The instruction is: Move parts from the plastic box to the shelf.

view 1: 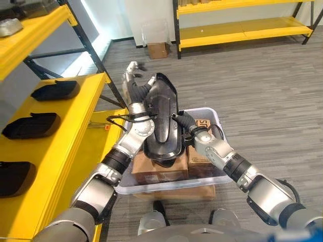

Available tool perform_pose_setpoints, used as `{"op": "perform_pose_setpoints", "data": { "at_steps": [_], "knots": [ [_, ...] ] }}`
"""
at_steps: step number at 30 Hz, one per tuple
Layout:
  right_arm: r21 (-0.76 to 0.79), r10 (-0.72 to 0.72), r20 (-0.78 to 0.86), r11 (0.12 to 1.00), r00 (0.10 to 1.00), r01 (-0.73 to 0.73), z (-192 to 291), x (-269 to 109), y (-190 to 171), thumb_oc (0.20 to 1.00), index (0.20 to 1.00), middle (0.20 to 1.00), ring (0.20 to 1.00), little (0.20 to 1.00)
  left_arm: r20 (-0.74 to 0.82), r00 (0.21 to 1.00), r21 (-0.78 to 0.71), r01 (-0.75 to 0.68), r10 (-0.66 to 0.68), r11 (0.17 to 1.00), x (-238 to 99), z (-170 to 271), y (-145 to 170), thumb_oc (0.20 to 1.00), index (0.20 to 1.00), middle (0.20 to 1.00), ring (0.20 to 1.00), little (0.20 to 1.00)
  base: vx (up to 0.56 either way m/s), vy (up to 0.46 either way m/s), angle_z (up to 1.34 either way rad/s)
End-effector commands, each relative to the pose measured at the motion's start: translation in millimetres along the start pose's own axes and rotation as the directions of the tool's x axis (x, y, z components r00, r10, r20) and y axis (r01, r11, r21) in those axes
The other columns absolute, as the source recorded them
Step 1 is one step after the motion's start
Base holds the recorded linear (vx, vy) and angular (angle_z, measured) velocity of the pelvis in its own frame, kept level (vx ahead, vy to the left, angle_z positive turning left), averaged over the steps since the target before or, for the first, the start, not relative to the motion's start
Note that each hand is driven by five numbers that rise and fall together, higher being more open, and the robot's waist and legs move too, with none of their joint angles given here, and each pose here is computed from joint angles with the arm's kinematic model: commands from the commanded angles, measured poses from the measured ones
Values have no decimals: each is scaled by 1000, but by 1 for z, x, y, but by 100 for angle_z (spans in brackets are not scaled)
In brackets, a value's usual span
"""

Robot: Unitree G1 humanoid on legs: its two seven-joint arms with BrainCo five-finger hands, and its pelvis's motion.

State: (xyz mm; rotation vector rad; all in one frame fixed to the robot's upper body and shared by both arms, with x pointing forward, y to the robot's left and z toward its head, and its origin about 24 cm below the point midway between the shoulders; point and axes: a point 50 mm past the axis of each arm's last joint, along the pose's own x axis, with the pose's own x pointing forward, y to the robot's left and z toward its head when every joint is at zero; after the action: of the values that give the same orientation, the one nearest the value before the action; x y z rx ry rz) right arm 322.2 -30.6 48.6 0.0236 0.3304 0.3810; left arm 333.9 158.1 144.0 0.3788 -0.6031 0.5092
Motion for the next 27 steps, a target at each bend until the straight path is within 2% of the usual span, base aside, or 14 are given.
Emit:
{"op": "perform_pose_setpoints", "data": {
  "at_steps": [1, 4, 8, 10, 12, 17, 21, 27],
  "knots": [
    [124, 90, 220, 985, 971, -120, 54, -1, 34, 200, 200, 200, 200, 200, 53, 991, -33, -120, 122, 992, 19, 11, 11, 1000, 1000, 1000, 1000, 1000, 17, 14, 12],
    [118, 51, 211, 990, 976, -77, 51, 0, 29, 200, 200, 200, 200, 200, 29, 982, -21, -185, 186, 982, 21, 3, 24, 1000, 1000, 1000, 1000, 1000, 18, 25, 8],
    [108, 21, 204, 993, 979, -44, 49, 2, 23, 200, 200, 200, 200, 200, -10, 984, -4, -176, 176, 984, 23, -4, 30, 1000, 1000, 1000, 1000, 1000, 6, 6, 2],
    [103, 5, 204, 994, 979, -27, 48, 3, 22, 200, 200, 200, 200, 200, -47, 993, 10, -111, 111, 994, 19, -11, 31, 1000, 1000, 1000, 1000, 1000, 0, 0, 0],
    [89, -21, 215, 996, 976, 2, 47, 3, 18, 200, 200, 200, 200, 200, -111, 993, -15, 29, -31, 999, 7, -20, 26, 1000, 1000, 1000, 1000, 1000, 0, 0, 0],
    [62, -62, 274, 997, 960, 47, 54, -3, 9, 200, 200, 200, 200, 200, -199, 958, -96, 190, -206, 977, -28, -28, 14, 1000, 1000, 1000, 1000, 1000, -25, 9, 1],
    [40, -80, 306, 997, 949, 71, 60, -7, 6, 200, 200, 200, 200, 200, -274, 925, -188, 218, -264, 958, -46, -34, 14, 1000, 1000, 1000, 1000, 1000, -11, 9, 3],
    [13, -88, 353, 996, 932, 89, 69, -13, 1, 200, 200, 200, 200, 200, -293, 857, -301, 338, -424, 892, -69, -35, 6, 1000, 1000, 1000, 1000, 1000, 5, 11, 5]
  ]
}}
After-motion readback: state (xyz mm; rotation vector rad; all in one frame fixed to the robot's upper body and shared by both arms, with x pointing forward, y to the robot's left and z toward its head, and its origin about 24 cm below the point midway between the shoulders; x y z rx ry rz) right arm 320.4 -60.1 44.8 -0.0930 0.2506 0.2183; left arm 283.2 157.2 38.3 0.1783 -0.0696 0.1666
